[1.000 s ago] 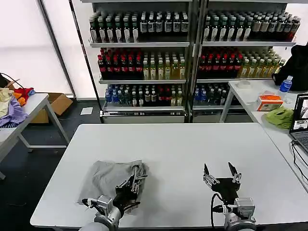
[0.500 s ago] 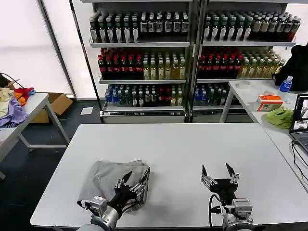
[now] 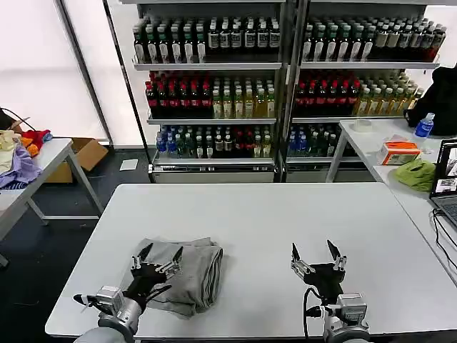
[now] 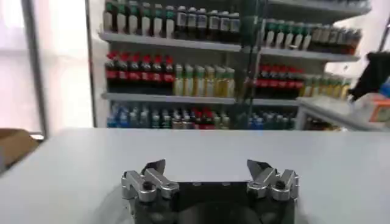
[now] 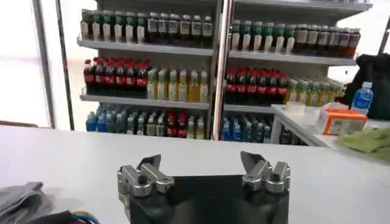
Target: Fold and organize the clothes.
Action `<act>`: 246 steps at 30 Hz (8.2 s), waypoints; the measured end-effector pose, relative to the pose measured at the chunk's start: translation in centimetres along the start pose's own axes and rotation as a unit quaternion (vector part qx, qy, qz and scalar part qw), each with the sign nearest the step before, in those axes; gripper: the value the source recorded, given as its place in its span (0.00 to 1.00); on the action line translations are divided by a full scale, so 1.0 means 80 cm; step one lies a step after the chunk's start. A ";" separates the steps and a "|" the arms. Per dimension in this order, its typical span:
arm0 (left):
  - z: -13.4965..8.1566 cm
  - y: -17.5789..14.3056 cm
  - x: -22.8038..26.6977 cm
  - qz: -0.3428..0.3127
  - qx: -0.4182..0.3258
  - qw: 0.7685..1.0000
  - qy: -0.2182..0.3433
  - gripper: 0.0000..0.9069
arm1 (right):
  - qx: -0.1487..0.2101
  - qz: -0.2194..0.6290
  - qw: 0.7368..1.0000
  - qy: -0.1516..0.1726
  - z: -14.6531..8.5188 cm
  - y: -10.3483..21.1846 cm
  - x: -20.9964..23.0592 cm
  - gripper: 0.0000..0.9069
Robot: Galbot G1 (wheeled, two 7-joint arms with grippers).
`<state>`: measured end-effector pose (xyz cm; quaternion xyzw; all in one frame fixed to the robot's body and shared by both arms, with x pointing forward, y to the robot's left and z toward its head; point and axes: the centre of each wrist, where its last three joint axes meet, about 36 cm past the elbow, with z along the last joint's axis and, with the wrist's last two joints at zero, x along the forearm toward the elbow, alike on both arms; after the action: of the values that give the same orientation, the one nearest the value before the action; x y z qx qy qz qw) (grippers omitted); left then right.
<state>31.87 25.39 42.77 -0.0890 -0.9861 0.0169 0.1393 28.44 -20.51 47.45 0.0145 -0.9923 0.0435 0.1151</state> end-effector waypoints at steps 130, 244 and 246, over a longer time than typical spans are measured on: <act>-0.003 -0.109 -0.038 0.131 0.060 0.989 0.021 1.00 | -0.012 0.017 0.999 0.041 0.029 0.027 -0.016 1.00; -0.021 -0.007 0.003 -0.071 0.026 0.997 0.004 1.00 | -0.108 -0.149 0.967 0.174 0.058 0.137 -0.101 0.00; -0.022 -0.006 0.004 -0.072 0.026 0.997 0.004 1.00 | -0.108 -0.148 0.968 0.172 0.059 0.136 -0.101 0.00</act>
<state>31.99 24.96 44.54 -0.0144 -0.9886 0.0317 0.1462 34.83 -9.95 40.09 0.1409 -0.9431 -0.0794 0.2904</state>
